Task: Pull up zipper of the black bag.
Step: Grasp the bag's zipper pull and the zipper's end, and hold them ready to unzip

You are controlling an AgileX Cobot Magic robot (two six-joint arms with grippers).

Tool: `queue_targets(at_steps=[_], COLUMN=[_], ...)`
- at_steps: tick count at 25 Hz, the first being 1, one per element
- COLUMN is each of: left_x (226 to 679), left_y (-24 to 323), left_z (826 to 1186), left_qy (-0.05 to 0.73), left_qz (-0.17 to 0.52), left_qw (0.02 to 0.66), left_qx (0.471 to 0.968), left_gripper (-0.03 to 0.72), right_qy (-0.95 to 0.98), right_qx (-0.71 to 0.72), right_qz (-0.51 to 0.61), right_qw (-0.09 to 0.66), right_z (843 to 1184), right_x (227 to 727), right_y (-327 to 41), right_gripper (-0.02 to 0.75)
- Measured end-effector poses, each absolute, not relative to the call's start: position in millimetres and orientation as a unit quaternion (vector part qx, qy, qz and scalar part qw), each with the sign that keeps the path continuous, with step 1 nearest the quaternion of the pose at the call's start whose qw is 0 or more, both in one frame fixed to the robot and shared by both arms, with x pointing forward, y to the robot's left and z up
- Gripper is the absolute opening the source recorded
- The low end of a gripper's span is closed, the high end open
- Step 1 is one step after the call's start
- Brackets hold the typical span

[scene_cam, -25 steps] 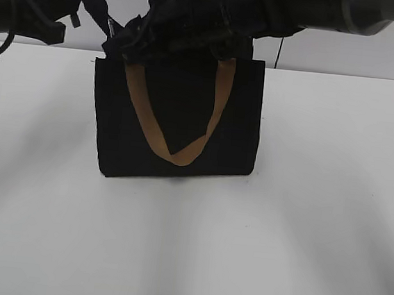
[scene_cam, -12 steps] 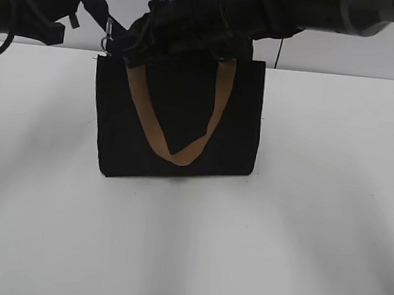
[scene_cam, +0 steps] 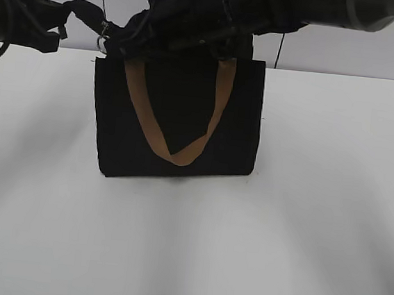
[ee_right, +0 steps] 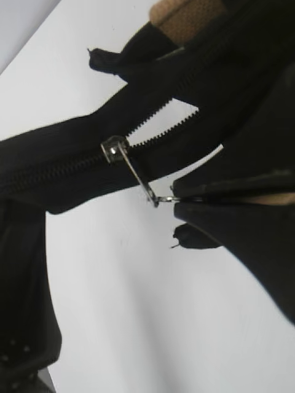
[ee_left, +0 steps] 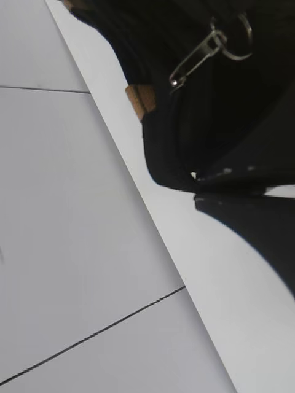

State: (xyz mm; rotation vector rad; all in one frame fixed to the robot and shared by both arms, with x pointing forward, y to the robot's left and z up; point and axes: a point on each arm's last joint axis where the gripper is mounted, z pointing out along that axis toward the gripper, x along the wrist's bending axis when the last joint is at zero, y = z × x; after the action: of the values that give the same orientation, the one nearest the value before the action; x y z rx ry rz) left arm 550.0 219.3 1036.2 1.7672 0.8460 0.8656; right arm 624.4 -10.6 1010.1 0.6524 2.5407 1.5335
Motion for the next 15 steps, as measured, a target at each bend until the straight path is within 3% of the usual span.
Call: queue_targets(at_steps=[15], left_x=[550], left_y=[222], left_z=[1033], left_qy=[0.358], left_qz=[0.356], left_qw=[0.461], left_qx=[0.73], left_gripper=[-0.004], right_qy=[0.791], right_qx=[0.292], right_qz=[0.537], right_qw=[0.025], right_z=[1040], right_x=[637], right_y=[-44], right_gripper=[-0.015])
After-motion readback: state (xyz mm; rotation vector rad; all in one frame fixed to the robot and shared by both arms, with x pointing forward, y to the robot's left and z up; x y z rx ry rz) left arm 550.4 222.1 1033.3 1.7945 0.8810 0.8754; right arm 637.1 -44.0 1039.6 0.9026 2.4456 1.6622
